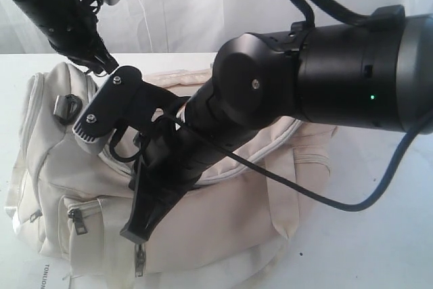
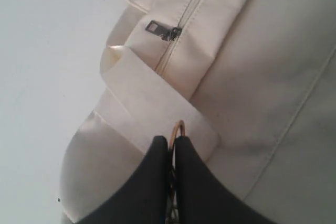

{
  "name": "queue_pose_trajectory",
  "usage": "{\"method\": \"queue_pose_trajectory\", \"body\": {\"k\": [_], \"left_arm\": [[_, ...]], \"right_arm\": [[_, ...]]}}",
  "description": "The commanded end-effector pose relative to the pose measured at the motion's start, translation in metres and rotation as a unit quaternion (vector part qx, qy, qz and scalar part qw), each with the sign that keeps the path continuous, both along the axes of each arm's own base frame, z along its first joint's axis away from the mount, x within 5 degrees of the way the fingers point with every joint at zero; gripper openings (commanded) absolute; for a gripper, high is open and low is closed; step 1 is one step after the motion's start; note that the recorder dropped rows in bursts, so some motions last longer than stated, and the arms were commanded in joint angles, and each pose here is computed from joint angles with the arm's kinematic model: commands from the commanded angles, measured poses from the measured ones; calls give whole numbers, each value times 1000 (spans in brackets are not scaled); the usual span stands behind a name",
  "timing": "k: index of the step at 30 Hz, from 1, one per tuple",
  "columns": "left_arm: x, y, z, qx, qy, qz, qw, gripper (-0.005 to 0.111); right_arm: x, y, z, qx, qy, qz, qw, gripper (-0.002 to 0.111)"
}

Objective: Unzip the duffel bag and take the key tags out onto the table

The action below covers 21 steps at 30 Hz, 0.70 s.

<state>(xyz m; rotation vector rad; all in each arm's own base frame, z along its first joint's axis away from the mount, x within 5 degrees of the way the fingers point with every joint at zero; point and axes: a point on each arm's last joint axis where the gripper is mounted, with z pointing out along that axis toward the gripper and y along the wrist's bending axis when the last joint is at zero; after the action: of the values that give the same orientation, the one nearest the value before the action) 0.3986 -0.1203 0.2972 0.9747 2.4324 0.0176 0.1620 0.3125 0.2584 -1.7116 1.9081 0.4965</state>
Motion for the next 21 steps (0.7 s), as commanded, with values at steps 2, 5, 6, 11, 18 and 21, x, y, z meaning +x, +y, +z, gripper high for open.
{"method": "queue_pose_trajectory", "body": {"k": [2, 5, 6, 11, 18, 21], "left_arm": [[0, 6, 0, 25, 11, 13, 1000, 34], [-7, 10, 10, 44, 31, 13, 998, 66], [-9, 11, 14, 48, 36, 13, 998, 72], [-40, 14, 76, 23, 69, 10, 997, 50], [-96, -18, 124, -119, 41, -189, 974, 49], [-113, -28, 103, -72, 64, -238, 966, 49]], "right_arm": [[-7, -7, -8, -42, 32, 12, 999, 0], [-7, -7, -7, -40, 31, 12, 999, 0], [-7, -7, -8, -41, 33, 12, 999, 0], [-7, -7, -3, -36, 40, -1, 999, 20], [-17, -53, 73, -49, -31, -38, 998, 65], [-22, -89, 99, -72, -68, -103, 990, 65]]}}
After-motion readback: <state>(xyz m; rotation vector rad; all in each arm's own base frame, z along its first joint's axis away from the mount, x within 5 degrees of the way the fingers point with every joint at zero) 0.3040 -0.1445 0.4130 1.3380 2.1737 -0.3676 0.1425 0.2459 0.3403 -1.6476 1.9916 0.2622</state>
